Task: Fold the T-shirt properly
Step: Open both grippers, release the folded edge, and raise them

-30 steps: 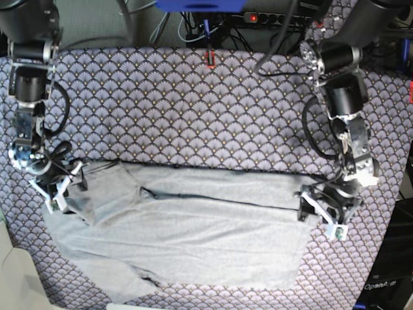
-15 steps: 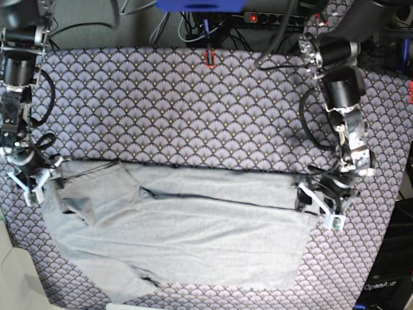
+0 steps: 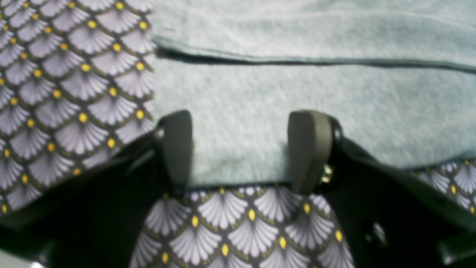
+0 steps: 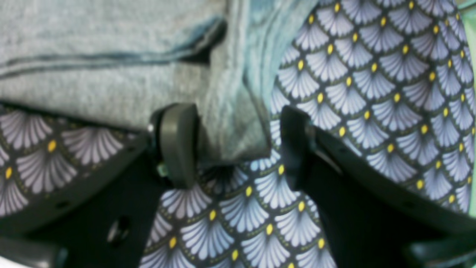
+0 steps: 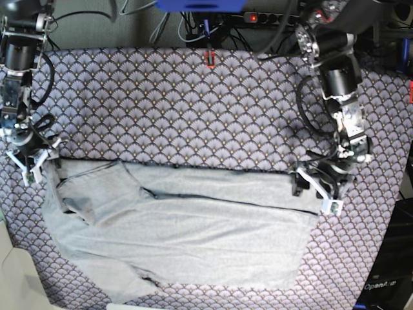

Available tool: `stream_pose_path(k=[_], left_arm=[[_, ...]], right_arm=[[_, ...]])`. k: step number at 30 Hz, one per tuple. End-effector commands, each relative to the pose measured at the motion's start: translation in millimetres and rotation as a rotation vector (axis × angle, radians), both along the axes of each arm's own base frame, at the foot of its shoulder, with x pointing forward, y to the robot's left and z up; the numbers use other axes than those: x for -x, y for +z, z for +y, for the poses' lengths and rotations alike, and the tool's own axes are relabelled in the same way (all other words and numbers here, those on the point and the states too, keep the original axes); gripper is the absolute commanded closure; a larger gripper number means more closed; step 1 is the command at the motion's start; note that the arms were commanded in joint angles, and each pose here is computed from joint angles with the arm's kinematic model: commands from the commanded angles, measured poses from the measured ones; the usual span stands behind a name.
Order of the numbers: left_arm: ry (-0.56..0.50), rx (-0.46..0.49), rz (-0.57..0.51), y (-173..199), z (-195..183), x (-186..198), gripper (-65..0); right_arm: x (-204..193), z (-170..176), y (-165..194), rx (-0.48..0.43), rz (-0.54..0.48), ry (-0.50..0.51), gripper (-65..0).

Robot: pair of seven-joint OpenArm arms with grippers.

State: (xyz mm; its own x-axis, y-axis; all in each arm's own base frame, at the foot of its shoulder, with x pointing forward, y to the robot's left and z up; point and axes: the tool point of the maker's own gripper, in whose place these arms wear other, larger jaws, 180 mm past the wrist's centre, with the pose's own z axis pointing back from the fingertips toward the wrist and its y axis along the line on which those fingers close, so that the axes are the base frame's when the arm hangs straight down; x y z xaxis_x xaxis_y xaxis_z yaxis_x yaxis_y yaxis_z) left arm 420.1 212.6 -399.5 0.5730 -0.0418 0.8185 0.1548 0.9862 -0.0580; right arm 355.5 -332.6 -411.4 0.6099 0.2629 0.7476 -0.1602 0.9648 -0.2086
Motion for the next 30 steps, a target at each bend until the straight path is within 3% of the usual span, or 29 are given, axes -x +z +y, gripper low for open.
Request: stream_pose_path(k=[1,15,25,30], left_arm=[[0.021,0.001,-0.059,19,9,-12,-39.9],[0.035,0.019,-0.077,26,5,-19,-39.9],[0.156,0.025,-0.112,31,36,4,-39.9],[0.155,0.052,-0.078,16,32,6,-39.9]], right_arm=[[-8,-10,17,0.013,-0.053,-0.007,-35.1],[-8,-8,15,0.011,-0.053,-0.002,-35.1],[-5,-2,10,-0.002,-0.045,0.003,-35.1],[-5,-1,10,-0.004,-0.045,0.003,-35.1]])
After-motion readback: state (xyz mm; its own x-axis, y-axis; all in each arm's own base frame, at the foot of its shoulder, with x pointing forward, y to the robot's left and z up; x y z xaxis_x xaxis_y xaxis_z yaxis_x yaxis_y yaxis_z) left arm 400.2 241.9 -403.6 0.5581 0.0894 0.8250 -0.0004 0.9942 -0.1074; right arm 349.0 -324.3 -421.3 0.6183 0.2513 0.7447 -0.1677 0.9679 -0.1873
